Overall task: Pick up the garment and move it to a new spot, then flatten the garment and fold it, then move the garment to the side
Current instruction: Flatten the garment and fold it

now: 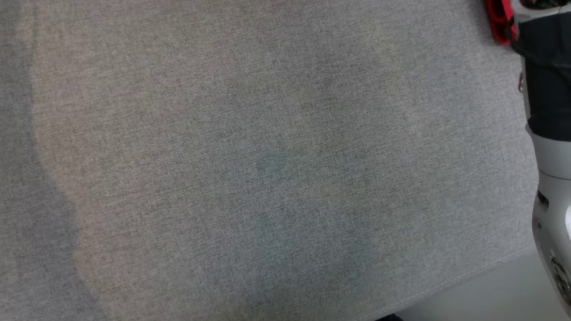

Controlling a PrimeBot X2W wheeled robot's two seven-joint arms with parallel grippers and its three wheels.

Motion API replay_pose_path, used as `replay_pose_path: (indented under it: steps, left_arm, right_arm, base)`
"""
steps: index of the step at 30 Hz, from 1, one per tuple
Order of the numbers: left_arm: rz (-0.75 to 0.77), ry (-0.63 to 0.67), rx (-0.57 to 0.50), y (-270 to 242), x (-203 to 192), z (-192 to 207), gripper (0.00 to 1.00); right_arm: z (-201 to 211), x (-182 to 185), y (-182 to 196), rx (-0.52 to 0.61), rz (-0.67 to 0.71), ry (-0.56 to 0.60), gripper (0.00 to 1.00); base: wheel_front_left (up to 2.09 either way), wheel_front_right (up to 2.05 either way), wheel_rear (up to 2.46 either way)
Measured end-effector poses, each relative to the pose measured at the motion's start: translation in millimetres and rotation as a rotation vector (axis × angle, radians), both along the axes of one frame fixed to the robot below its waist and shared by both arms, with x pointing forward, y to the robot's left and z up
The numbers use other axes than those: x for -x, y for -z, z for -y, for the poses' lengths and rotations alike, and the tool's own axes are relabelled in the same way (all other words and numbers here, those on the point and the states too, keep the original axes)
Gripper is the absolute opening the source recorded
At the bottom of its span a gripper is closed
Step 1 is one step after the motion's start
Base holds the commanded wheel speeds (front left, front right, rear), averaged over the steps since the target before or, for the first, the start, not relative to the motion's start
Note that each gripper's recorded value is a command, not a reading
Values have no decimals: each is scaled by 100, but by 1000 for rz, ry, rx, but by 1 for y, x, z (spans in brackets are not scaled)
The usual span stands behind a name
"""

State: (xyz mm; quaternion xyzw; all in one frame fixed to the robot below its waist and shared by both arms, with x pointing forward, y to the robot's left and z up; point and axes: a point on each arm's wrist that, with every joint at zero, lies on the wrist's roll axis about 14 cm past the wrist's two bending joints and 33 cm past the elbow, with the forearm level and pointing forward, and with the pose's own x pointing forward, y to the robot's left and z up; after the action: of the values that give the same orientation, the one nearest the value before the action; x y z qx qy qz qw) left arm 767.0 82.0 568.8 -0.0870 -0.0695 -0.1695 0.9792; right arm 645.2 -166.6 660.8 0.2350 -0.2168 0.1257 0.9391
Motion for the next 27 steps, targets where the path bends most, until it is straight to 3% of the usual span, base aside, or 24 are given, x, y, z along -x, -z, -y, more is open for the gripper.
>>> replay_pose_path:
  steps: [15,20,27]
  left_arm:
    - [6,34,58,-9,11,4,0]
    - [-68,115,63,23,42,13,0]
    - [-148,160,76,57,99,-5,0]
  right_arm:
    - [-14,26,13,-13,-11,-73,0]
    - [-14,46,44,-23,-76,-99,0]
    - [-14,96,92,-44,-195,-129,0]
  base:
    - [0,0,0]
    - [0,0,0]
    - [0,0,0]
